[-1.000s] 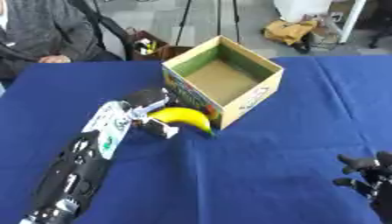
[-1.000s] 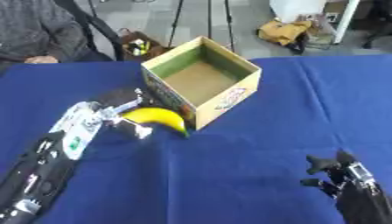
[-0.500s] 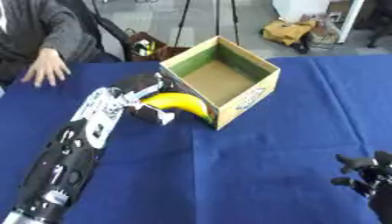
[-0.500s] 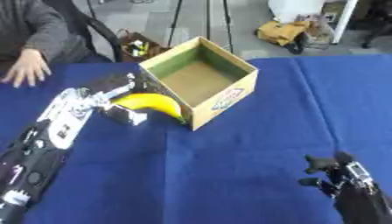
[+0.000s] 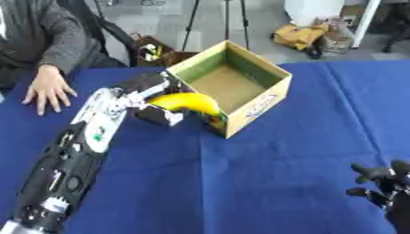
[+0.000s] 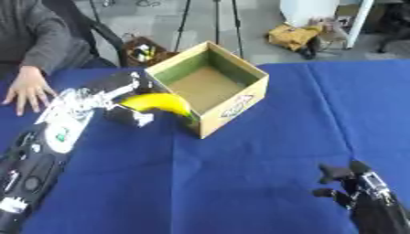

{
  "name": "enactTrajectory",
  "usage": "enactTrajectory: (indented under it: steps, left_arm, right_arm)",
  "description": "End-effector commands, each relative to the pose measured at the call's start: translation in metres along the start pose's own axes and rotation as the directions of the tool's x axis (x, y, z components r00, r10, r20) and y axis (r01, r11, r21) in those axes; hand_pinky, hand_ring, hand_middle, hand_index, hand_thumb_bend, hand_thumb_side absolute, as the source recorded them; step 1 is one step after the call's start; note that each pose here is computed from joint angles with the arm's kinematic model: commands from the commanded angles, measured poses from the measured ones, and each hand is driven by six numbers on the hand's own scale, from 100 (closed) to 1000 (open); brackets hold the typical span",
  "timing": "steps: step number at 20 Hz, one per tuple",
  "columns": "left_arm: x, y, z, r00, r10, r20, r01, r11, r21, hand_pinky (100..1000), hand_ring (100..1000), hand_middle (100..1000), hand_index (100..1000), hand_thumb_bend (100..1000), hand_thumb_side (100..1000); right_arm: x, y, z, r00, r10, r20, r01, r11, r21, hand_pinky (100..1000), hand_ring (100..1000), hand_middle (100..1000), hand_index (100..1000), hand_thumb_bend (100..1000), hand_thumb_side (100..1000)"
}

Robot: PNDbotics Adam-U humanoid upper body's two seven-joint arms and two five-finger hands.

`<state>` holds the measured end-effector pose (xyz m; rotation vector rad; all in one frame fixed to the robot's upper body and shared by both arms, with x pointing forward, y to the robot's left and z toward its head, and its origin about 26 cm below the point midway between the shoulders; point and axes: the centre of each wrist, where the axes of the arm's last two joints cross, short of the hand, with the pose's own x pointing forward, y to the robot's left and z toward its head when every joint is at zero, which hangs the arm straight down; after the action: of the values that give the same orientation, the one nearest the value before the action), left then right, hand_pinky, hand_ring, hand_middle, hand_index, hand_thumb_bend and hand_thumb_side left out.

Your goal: Pick up objects on the table and place them in the box.

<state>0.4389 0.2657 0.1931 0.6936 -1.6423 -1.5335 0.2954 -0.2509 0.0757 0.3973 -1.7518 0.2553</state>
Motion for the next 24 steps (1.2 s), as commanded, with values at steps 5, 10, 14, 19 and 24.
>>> enactTrajectory:
  steps: [5, 10, 14, 19, 24]
  left_arm:
    - [0.0, 0.03, 0.006, 0.999, -0.041, 0.002, 0.041, 0.998, 0.053, 690, 543, 504, 720, 100, 415]
    - [-0.001, 0.046, -0.001, 0.998, -0.062, -0.031, 0.064, 0.993, 0.1, 690, 544, 504, 720, 100, 383]
    - [-0.004, 0.052, -0.012, 0.996, -0.063, -0.069, 0.072, 0.988, 0.133, 688, 543, 502, 720, 100, 383]
    - [-0.005, 0.054, -0.028, 0.994, -0.052, -0.101, 0.068, 0.984, 0.163, 687, 544, 503, 720, 100, 399]
    - [-0.009, 0.052, -0.037, 0.992, -0.06, -0.115, 0.079, 0.982, 0.173, 688, 546, 504, 721, 100, 398]
  right_arm:
    - [0.007, -0.003, -0.002, 1.0, 0.018, 0.019, -0.018, 1.0, 0.008, 654, 964, 537, 626, 100, 833]
    - [0.008, -0.002, -0.003, 1.0, 0.018, 0.02, -0.018, 1.0, 0.016, 654, 964, 537, 626, 100, 834]
    - [0.008, -0.001, -0.003, 1.0, 0.018, 0.019, -0.018, 1.0, 0.023, 654, 964, 537, 626, 100, 835]
    - [0.007, 0.0, -0.004, 1.0, 0.018, 0.014, -0.018, 0.999, 0.036, 653, 963, 537, 626, 100, 837]
    - [0.007, 0.002, -0.005, 1.0, 0.019, 0.012, -0.019, 0.999, 0.047, 653, 963, 537, 626, 100, 837]
